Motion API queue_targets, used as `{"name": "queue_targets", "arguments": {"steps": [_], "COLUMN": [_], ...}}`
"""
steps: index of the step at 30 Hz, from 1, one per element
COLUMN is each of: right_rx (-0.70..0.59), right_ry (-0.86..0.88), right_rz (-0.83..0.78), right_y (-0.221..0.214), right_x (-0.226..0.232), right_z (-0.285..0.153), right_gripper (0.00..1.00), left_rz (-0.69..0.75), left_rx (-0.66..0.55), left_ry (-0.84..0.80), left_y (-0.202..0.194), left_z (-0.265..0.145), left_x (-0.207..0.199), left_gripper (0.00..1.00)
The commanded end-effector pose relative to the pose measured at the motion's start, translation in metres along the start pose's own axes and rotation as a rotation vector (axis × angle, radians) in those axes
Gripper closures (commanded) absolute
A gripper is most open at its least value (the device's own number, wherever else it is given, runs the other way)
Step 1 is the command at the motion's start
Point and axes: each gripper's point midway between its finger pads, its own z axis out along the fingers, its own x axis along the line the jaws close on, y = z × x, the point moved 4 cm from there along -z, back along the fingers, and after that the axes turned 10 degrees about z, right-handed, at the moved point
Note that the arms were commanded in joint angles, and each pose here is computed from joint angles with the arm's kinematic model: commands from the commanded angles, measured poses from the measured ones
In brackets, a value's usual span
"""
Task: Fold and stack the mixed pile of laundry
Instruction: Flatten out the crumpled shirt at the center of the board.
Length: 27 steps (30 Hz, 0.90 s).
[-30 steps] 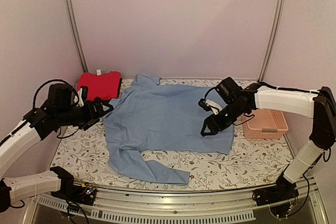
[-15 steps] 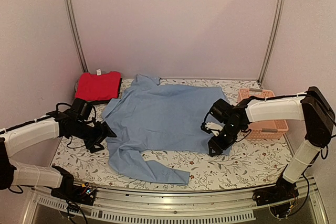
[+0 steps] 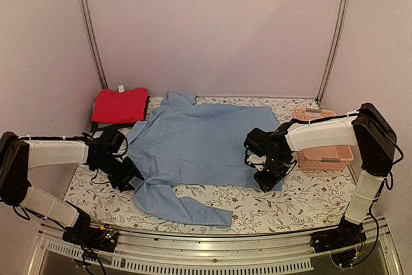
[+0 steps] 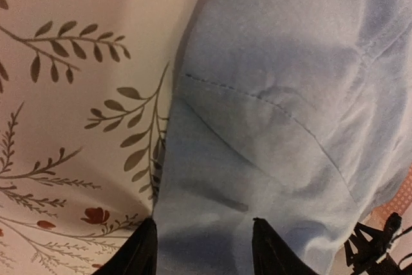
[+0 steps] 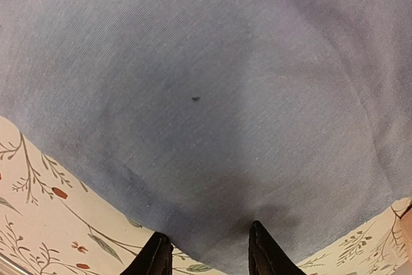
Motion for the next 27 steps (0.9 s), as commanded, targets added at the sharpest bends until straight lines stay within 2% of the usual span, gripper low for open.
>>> {"name": "queue_targets", "arguments": {"steps": [1,3,6,11,13,19,20,22,23,24,27], "right_rx": [0.079,0.08,0.05,0.0,0.0,0.022,0.024,0.036,0.039,0.043,0.055], "right_ry": [-0.069,-0.048,0.011,0.135,0.158,0.18,0.194,0.209,0.214,0.217,0.218], "right_rz": [-0.01,-0.016,-0.009,0.019,0.018,0.013,0.017,0.023,0.028,0.03,0.037], "right_y": [-0.01,-0.009,-0.004,0.004,0.004,-0.003,-0.005,-0.01,-0.011,-0.012,-0.013], "right_x": [-0.005,-0.002,0.006,0.022,0.025,0.027,0.027,0.029,0.029,0.029,0.03], "right_z": [0.017,0.013,-0.003,-0.03,-0.034,-0.041,-0.043,-0.042,-0.041,-0.04,-0.035], "right_gripper": [0.68,0.81,0.98,1.0,1.0,1.0,1.0,1.0,1.0,1.0,1.0], "left_rz": [-0.019,-0.064,-0.146,-0.183,-0.171,-0.15,-0.154,-0.159,-0.163,-0.173,-0.198], "left_rx": [0.053,0.062,-0.019,-0.158,-0.162,-0.143,-0.119,-0.069,-0.057,-0.04,-0.007], "left_ry": [0.022,0.032,0.031,0.051,0.079,0.015,0.004,-0.002,-0.009,-0.011,-0.018], "left_y": [-0.003,-0.003,0.008,0.04,0.047,0.044,0.04,0.027,0.02,0.012,-0.012], "left_z": [0.013,0.01,-0.014,-0.054,-0.06,-0.07,-0.07,-0.068,-0.069,-0.066,-0.058], "left_x": [0.008,0.017,0.029,0.045,0.051,0.043,0.042,0.041,0.04,0.042,0.049], "left_gripper": [0.62,0.83,1.0,1.0,1.0,1.0,0.86,0.52,0.41,0.38,0.38]}}
